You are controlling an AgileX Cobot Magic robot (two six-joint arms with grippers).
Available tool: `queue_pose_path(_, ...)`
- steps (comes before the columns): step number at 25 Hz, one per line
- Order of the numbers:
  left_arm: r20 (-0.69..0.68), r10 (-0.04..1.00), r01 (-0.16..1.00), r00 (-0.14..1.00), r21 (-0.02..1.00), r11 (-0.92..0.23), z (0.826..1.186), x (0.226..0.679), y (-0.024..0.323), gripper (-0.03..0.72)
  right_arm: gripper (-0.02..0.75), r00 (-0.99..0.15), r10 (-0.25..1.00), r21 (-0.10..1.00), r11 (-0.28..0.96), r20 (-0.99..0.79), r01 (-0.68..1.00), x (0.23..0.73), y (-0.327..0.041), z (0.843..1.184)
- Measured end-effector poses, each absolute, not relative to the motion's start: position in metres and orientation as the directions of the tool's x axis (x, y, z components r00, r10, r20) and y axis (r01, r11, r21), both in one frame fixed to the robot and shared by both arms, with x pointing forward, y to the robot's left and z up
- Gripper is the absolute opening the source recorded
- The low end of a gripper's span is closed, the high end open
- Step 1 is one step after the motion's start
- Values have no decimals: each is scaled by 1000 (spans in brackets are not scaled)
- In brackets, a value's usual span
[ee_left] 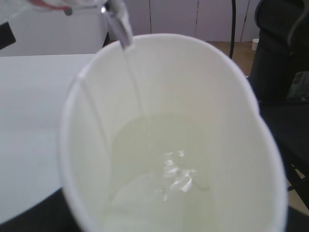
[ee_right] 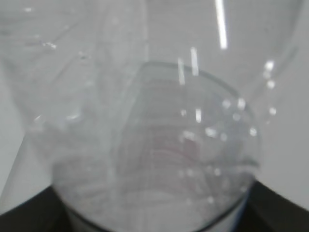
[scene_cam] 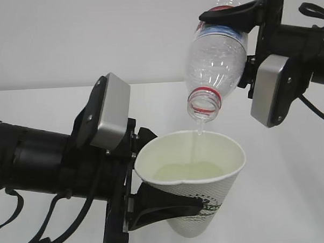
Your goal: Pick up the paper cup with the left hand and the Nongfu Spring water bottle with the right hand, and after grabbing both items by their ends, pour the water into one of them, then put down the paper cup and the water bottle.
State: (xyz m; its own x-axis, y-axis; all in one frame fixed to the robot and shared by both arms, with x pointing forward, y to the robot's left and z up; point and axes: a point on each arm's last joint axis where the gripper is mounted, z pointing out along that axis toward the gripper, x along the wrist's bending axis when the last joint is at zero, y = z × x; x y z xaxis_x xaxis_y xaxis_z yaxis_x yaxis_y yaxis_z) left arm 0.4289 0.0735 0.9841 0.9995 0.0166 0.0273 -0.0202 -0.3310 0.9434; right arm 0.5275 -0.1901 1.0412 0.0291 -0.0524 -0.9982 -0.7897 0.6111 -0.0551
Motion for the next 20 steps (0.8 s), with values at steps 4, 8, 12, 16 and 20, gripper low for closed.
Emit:
queue_pose_path(4,27,17,-20,999,943,-331,984,429,73,440,482,28,-49,-52,614,-998,-788,528,-190,1041)
queue_pose_path(8,27,17,-20,999,943,-331,984,429,73,439,482,28,-49,-52,614,-998,-788,528,-190,1041)
queue_pose_path(12,27,17,-20,999,943,-331,984,429,73,439,482,32,-52,-58,613,-998,-788,528,-190,1041)
queue_pose_path(16,27,17,-20,999,943,-331,984,429,73,439,482,34,-53,-60,613,-998,-788,528,-190,1041)
queue_pose_path(20,27,17,-20,999,943,-331,984,429,73,439,482,39,-57,-65,613,-998,-787,528,-190,1041)
